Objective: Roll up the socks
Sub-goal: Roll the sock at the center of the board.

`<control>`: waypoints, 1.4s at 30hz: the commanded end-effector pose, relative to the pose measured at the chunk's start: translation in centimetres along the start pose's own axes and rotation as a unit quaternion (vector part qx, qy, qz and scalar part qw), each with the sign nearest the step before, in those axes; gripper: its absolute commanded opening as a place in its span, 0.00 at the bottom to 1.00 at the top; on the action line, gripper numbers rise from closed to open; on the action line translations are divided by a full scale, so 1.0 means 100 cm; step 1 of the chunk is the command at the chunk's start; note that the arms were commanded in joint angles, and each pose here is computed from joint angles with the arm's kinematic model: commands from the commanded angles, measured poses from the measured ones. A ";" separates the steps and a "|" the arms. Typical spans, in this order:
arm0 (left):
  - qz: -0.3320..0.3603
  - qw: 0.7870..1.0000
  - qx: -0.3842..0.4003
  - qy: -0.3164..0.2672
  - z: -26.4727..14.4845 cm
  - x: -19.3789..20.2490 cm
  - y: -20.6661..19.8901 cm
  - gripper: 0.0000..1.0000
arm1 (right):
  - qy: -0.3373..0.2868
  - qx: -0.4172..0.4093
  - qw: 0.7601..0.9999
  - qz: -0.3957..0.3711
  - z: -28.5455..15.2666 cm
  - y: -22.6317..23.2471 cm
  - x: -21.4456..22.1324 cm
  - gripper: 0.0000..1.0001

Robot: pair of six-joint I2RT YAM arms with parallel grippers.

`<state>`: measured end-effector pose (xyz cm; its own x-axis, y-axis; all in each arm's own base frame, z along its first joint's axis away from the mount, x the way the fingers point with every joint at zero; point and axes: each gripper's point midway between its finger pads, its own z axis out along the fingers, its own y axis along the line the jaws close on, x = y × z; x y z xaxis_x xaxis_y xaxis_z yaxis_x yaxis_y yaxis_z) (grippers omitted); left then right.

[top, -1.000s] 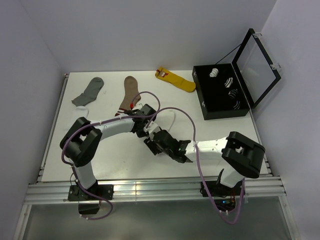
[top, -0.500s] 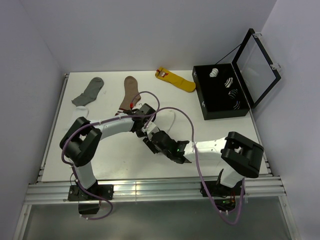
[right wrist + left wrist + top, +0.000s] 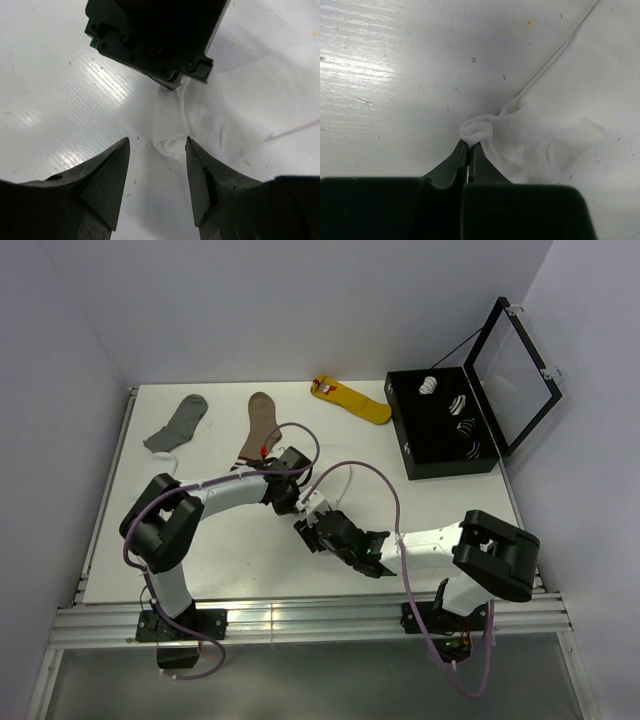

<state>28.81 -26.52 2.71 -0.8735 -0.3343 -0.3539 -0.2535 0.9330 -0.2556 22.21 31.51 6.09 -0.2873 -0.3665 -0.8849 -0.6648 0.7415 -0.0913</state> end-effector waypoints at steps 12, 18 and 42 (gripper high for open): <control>-0.002 1.000 0.001 0.013 0.000 -0.003 -0.001 0.00 | -0.060 -0.013 0.998 0.019 0.010 0.013 -0.038 0.57; -0.002 1.000 0.004 0.015 0.000 -0.003 0.000 0.00 | -0.039 -0.010 0.999 0.031 0.022 0.012 -0.024 0.57; -0.019 1.000 0.011 0.009 -0.006 -0.011 -0.002 0.00 | 0.047 0.008 0.997 0.053 0.043 -0.004 0.017 0.29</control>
<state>29.02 -26.28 2.80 -0.8796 -0.3536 -0.3181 -0.2711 0.9223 -0.2755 24.42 32.12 1.97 -0.4093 -0.3578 -0.8393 -0.6209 0.7833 -0.0312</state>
